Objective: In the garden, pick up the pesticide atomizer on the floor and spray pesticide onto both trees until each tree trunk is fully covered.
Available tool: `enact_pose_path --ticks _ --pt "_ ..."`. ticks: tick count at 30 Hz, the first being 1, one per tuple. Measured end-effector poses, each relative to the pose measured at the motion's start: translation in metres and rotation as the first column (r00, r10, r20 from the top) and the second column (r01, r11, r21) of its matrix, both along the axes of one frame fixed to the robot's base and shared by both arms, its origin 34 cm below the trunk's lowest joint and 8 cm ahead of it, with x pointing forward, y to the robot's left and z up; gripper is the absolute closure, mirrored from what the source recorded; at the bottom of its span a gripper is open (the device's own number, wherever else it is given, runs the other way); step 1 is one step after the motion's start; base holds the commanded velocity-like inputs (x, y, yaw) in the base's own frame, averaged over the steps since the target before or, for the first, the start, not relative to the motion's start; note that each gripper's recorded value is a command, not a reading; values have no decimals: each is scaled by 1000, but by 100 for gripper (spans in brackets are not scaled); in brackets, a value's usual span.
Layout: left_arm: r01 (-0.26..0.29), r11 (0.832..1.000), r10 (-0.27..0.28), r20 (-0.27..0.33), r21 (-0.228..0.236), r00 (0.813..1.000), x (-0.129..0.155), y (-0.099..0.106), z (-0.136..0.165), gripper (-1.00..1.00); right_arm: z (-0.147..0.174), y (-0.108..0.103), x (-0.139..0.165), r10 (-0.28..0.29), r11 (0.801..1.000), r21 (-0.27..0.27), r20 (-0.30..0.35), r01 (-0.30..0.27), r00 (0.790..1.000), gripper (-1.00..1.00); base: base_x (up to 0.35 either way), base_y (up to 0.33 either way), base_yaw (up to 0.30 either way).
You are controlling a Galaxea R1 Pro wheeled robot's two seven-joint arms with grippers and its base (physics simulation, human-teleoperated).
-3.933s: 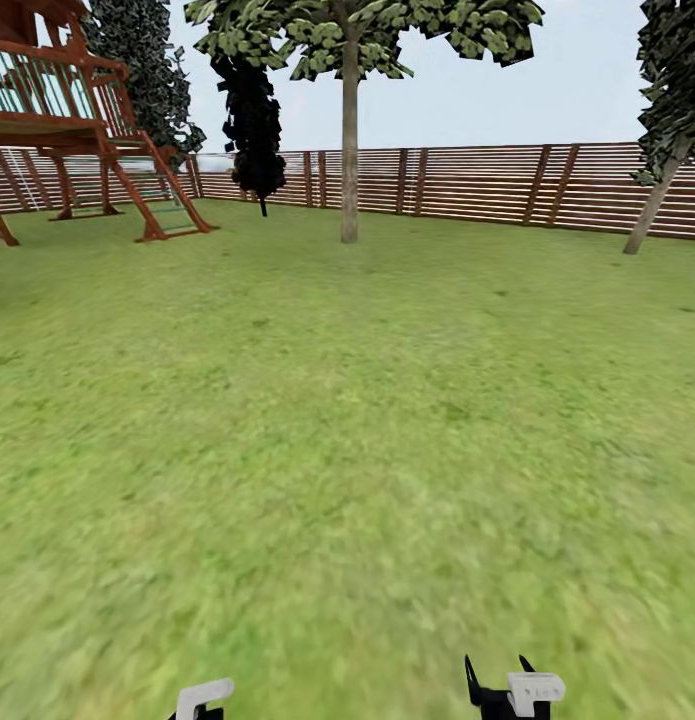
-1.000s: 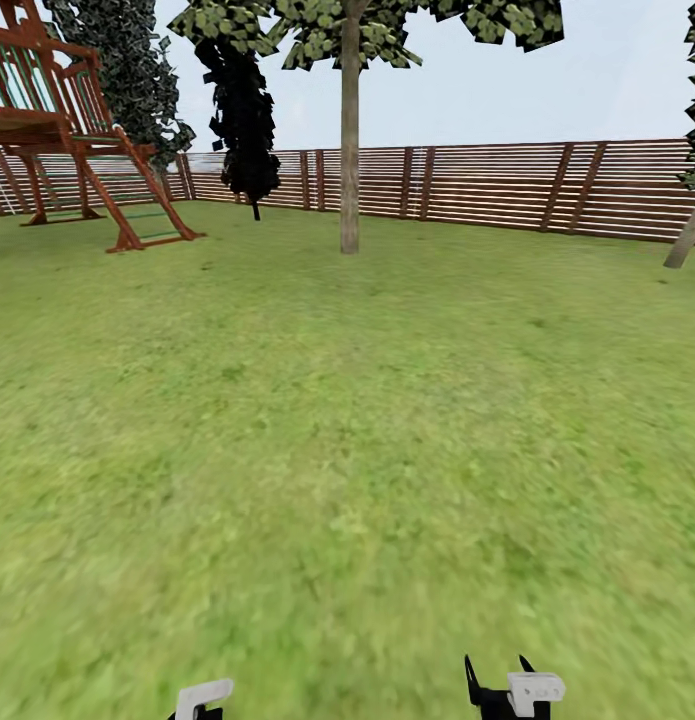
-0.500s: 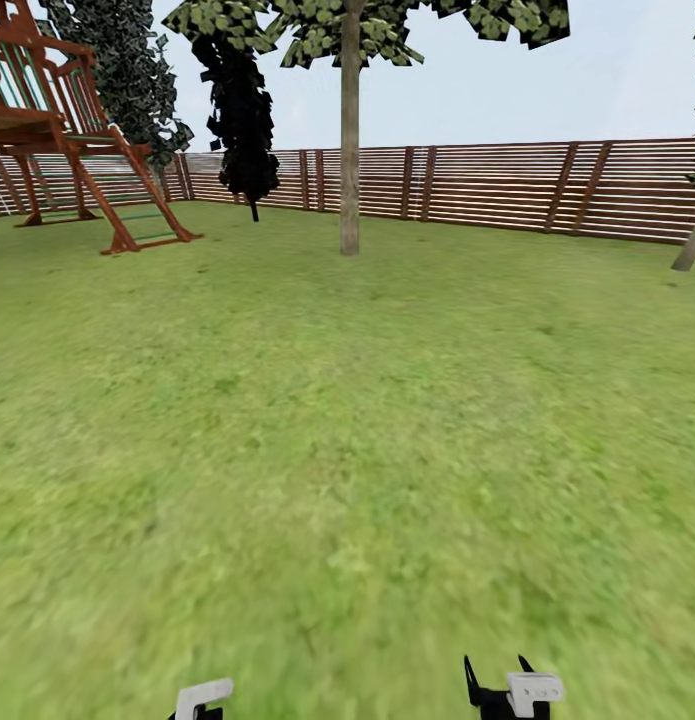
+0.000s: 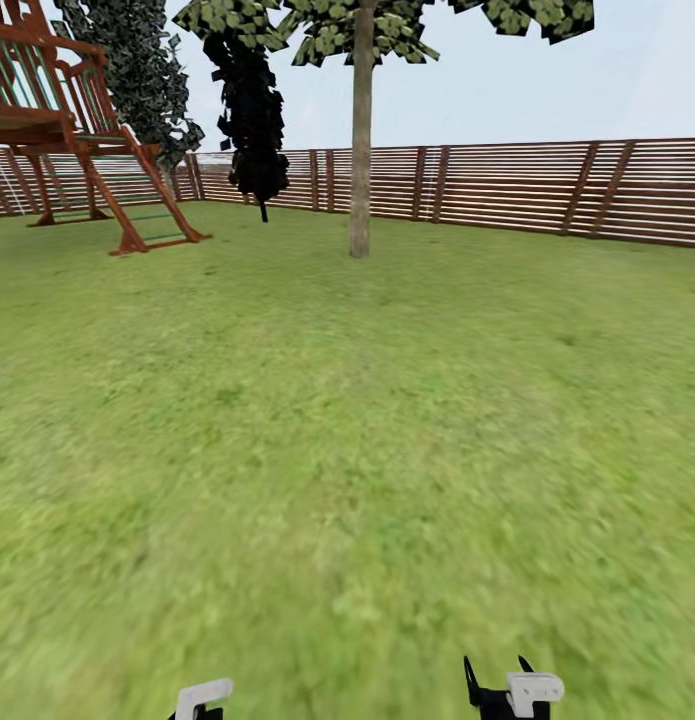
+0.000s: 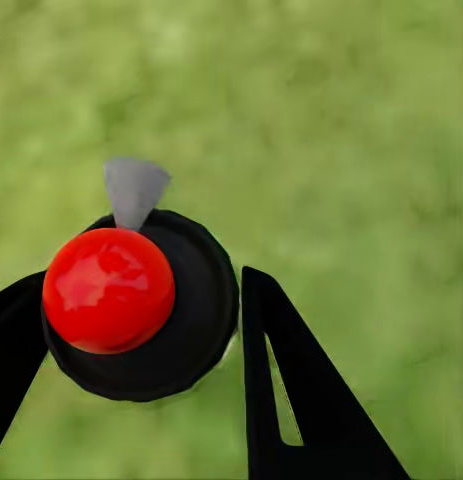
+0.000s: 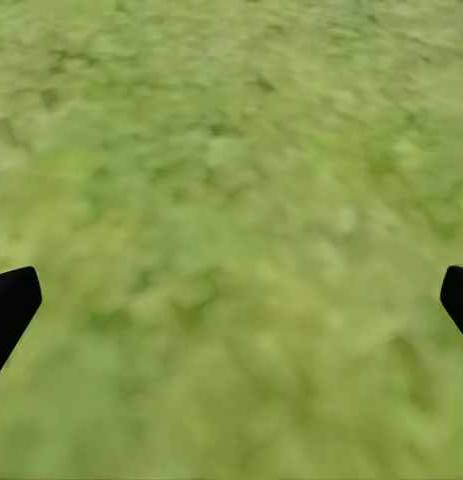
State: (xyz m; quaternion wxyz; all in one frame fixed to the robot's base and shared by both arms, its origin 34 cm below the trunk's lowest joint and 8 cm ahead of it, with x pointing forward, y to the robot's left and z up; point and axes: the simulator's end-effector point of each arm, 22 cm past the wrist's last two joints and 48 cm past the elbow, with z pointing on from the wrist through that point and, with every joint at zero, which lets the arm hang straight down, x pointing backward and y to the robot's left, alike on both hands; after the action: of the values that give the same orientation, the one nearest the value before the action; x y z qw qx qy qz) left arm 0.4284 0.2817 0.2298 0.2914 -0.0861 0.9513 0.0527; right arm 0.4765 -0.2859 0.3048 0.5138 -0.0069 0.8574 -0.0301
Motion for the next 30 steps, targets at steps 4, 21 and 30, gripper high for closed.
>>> enact_pose_path --ticks 4,21,30 --pt "0 1000 0 0 0 1000 0 0 0 100 0 0 0 0 1000 0 0 0 1000 -100 338 0 88" --pt "0 1000 0 0 0 1000 0 0 0 100 1 -4 0 -3 1000 -6 2 3 1000 -100 338 30 2" --pt "0 1000 0 0 0 1000 0 0 0 100 1 -5 1 -3 1000 -7 3 3 1000 -100 338 0 0"
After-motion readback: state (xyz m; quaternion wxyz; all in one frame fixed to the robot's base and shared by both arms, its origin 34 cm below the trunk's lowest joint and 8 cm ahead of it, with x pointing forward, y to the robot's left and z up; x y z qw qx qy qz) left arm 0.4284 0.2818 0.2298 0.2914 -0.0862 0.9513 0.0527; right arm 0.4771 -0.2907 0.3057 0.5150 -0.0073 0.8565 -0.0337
